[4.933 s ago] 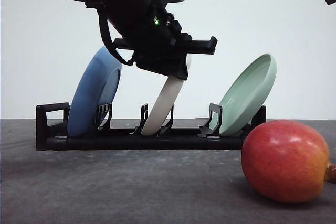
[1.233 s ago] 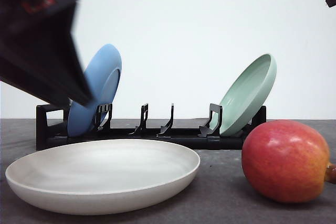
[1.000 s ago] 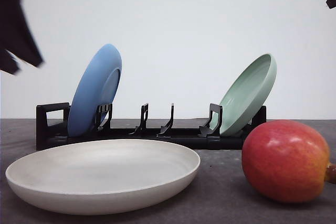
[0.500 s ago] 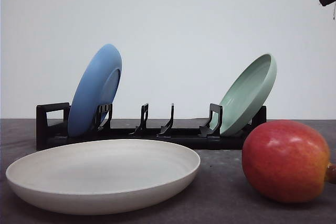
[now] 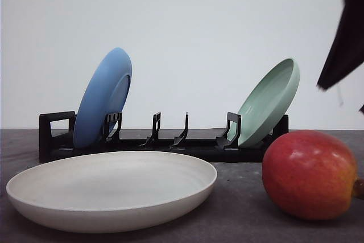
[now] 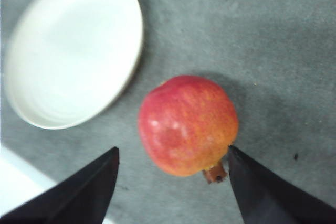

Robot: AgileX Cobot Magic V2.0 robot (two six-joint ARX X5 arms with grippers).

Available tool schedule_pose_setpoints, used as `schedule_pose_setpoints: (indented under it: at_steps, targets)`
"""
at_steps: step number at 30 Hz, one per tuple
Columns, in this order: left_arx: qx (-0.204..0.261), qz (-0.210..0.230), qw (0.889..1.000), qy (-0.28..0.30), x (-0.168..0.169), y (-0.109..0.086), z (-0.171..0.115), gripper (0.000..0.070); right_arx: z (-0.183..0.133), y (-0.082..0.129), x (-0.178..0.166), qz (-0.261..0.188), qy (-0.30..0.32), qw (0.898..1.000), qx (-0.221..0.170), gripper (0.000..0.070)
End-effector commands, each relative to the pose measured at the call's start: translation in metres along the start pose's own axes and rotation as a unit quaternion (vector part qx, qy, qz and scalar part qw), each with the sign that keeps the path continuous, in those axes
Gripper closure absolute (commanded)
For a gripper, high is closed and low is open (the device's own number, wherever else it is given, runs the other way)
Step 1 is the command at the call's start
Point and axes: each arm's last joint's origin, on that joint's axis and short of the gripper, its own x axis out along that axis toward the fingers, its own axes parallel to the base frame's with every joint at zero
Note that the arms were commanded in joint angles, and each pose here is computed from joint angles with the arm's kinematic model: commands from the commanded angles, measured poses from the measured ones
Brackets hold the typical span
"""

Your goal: Place pomegranate in white plate

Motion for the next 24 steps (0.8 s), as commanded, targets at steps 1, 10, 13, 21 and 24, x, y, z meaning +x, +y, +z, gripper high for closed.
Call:
schedule_pose_setpoints:
  at_steps: [1,10,13,21,24]
  targets:
    - [0.008,0.0,1.0,-0.01,-0.002,-0.001,0.004,0.0306,0.007,0.008,0.001,-0.013,-0.006,1.0,-0.028,0.0266]
    - [0.008,0.003,1.0,-0.01,-0.002,-0.001,0.004,0.0306,0.01,0.024,0.03,-0.054,0.05,0.991,-0.111,0.0069]
    - [0.008,0.003,1.0,-0.01,-0.002,-0.001,0.004,0.0306,0.01,0.023,0.04,-0.062,0.072,0.988,-0.121,0.0068]
    - [0.008,0.003,1.0,-0.01,-0.002,-0.001,0.004,0.0306,0.013,0.021,0.061,-0.078,0.088,0.983,-0.14,0.0037]
    - [0.008,0.003,1.0,-0.01,-0.002,-0.001,0.004,0.0306,0.014,0.022,0.067,-0.072,0.091,0.982,-0.146,0.0037]
